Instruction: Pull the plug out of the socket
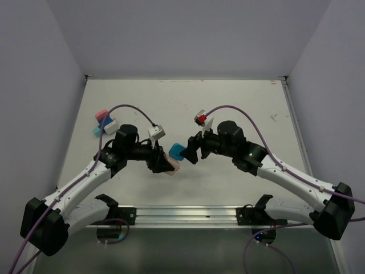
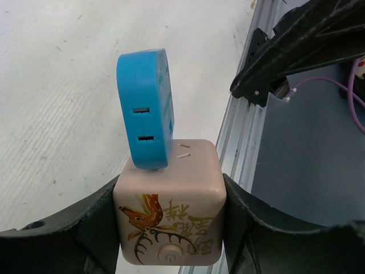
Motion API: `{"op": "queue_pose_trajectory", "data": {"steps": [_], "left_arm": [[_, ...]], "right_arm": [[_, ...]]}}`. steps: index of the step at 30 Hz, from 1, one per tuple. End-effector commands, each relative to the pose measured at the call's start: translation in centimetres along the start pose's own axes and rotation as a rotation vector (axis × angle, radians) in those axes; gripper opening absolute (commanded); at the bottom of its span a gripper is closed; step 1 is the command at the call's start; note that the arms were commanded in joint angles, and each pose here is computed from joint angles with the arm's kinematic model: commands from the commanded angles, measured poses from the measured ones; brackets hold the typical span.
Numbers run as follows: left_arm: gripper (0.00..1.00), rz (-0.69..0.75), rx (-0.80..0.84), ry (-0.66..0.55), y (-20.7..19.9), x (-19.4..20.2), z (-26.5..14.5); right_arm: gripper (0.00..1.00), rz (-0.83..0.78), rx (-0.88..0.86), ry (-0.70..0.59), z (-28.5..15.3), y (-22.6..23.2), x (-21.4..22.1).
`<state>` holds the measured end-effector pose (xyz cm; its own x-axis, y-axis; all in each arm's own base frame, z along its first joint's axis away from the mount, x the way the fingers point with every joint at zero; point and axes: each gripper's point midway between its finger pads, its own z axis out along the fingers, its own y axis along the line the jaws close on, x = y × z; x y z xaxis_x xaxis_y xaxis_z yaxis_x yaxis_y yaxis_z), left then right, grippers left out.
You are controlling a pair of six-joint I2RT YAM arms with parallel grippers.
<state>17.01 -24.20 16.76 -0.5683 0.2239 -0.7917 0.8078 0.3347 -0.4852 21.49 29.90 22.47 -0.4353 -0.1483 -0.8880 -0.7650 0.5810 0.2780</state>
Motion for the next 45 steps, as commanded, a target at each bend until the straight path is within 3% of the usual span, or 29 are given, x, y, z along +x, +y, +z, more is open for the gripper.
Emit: {"op": "queue_pose_trajectory", "data": {"steps": [1, 8, 17, 31, 40, 45], "left_arm": [[0.00, 0.092, 0.126, -0.036, -2.3, -1.9, 0.0], [0.00, 0.119, 0.227, -0.019, -3.8, -1.7, -0.2], [0.00, 0.154, 0.156, -0.013, -2.5, -3.3, 0.2], [0.00, 0.303, 0.145, 0.016, -1.6, -7.5, 0.9], [0.00, 0.306, 0.117, 0.066, -0.6, -6.6, 1.0], [0.00, 0.291, 0.148, 0.070, -0.7, -6.6, 1.4]], "right_arm": [[0.81, -0.002, -0.151, -0.012, -0.2, 2.3, -0.8], [0.81, -0.018, -0.262, 0.055, -0.2, 1.8, 0.1], [0.79, -0.043, -0.498, 0.119, -1.0, 3.8, -1.1], [0.74, -0.114, -0.524, 0.215, 0.7, 2.8, -1.2], [0.62, -0.102, -0.558, 0.194, -0.1, 1.6, -3.0], [0.62, -0.110, -0.569, 0.207, -0.6, 1.6, -3.3]]}}
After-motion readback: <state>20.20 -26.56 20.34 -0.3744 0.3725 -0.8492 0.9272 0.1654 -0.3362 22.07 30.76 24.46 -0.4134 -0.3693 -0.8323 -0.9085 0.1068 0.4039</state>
